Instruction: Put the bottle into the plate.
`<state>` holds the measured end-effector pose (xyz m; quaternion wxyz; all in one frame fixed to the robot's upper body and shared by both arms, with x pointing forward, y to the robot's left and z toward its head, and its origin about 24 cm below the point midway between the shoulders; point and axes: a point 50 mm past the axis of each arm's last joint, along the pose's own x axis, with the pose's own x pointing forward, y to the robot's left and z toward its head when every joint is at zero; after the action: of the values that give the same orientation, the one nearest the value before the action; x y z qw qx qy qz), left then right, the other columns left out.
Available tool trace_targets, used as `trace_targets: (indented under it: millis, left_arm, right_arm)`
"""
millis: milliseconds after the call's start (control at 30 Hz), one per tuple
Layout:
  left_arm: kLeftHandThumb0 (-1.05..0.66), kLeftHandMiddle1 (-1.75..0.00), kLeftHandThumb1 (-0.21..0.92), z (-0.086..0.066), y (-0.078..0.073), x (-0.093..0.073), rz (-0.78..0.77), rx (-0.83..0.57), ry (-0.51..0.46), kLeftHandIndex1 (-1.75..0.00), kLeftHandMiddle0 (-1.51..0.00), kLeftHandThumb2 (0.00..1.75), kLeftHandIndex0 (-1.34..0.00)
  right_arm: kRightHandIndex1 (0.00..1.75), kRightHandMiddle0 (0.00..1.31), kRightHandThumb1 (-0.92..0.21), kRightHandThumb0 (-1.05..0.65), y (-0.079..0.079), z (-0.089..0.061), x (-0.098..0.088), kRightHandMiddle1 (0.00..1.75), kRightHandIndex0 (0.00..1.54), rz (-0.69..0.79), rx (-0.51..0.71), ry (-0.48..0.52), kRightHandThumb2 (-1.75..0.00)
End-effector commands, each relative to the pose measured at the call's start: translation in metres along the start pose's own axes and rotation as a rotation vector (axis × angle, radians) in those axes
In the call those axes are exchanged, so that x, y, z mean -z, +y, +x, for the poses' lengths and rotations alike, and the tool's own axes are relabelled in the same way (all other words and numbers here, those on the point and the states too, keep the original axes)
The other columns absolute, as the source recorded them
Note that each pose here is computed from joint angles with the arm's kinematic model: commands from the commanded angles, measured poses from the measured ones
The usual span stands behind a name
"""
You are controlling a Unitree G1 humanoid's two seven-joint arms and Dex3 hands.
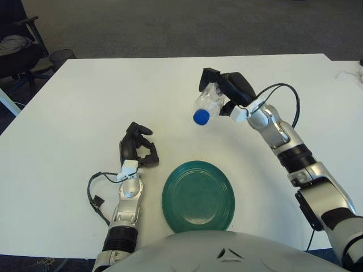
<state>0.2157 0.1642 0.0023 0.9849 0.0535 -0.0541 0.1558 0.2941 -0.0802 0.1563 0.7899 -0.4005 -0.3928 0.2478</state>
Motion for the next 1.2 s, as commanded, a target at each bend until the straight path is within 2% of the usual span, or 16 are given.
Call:
trace_targets:
  millis: [0,133,267,333,467,700,833,900,967,1033,1067,1167]
  left_arm:
    - [0.0,-1.73,-0.06,-0.023,0.008,0.033,0.049,0.038,0.177,-1.75,-0.88,1.74,-0.67]
    - [0.0,-1.73,-0.05,-0.023,0.007,0.033,0.046,0.037,0.166,-1.75,-0.88,1.73,-0.67]
    - [0.0,-1.74,-0.05,-0.022,0.005,0.033,0.055,0.036,0.162,-1.75,-0.88,1.73,-0.67]
    - [0.0,-1.74,-0.05,-0.022,0.004,0.032,0.057,0.038,0.161,-1.75,-0.87,1.73,-0.67]
    - [0.0,-1.74,-0.05,-0.022,0.003,0.031,0.055,0.041,0.154,-1.75,-0.87,1.73,-0.67]
    - [0.0,-1.75,-0.06,-0.021,0.002,0.03,0.054,0.039,0.137,-1.74,-0.88,1.74,-0.69]
    - [0.0,-1.75,-0.07,-0.021,0.003,0.03,0.053,0.038,0.13,-1.73,-0.88,1.75,-0.7]
    - [0.0,-1.75,-0.07,-0.02,0.003,0.03,0.053,0.039,0.128,-1.72,-0.88,1.75,-0.71]
    - [0.0,-1.75,-0.07,-0.02,0.003,0.031,0.054,0.039,0.125,-1.72,-0.88,1.75,-0.71]
    - [0.0,-1.75,-0.07,-0.019,0.002,0.031,0.057,0.037,0.123,-1.71,-0.88,1.75,-0.71]
    - [0.0,-1.75,-0.07,-0.019,0.001,0.031,0.06,0.037,0.123,-1.71,-0.88,1.75,-0.71]
    - [0.0,-1.75,-0.07,-0.019,0.001,0.031,0.066,0.036,0.124,-1.71,-0.88,1.75,-0.71]
  right_arm:
    - [1.59,0.64,0.02,0.0,-0.011,-0.024,-0.052,1.75,0.91,0.013,-0.044,-0.314,-1.64]
    - [1.61,0.61,-0.02,0.0,0.003,-0.043,-0.066,1.75,0.88,-0.017,-0.071,-0.385,-1.61]
    - [1.66,0.59,-0.05,0.0,-0.008,-0.031,-0.08,1.75,0.84,-0.063,-0.062,-0.443,-1.6]
    - [1.68,0.57,-0.07,0.0,0.002,-0.035,-0.083,1.75,0.82,-0.045,-0.085,-0.455,-1.59]
    - [1.71,0.56,-0.08,0.0,-0.008,-0.042,-0.083,1.75,0.8,-0.065,-0.082,-0.459,-1.59]
    - [1.74,0.57,-0.06,0.0,0.003,-0.051,-0.084,1.75,0.81,-0.052,-0.142,-0.457,-1.62]
    - [1.75,0.58,-0.03,0.0,0.016,-0.065,-0.089,1.75,0.83,-0.038,-0.174,-0.465,-1.65]
    - [1.75,0.63,0.02,0.0,0.021,-0.071,-0.091,1.72,0.87,-0.032,-0.18,-0.472,-1.7]
    - [1.75,0.73,0.05,-0.01,0.023,-0.072,-0.092,1.58,0.89,-0.033,-0.187,-0.485,-1.68]
    - [1.75,0.76,0.04,-0.01,0.024,-0.074,-0.092,1.51,0.88,-0.034,-0.204,-0.505,-1.64]
    - [1.75,0.71,-0.02,-0.01,0.025,-0.074,-0.092,1.6,0.8,-0.034,-0.215,-0.517,-1.61]
    - [1.75,0.65,-0.1,-0.01,0.028,-0.074,-0.092,1.7,0.69,-0.038,-0.239,-0.537,-1.55]
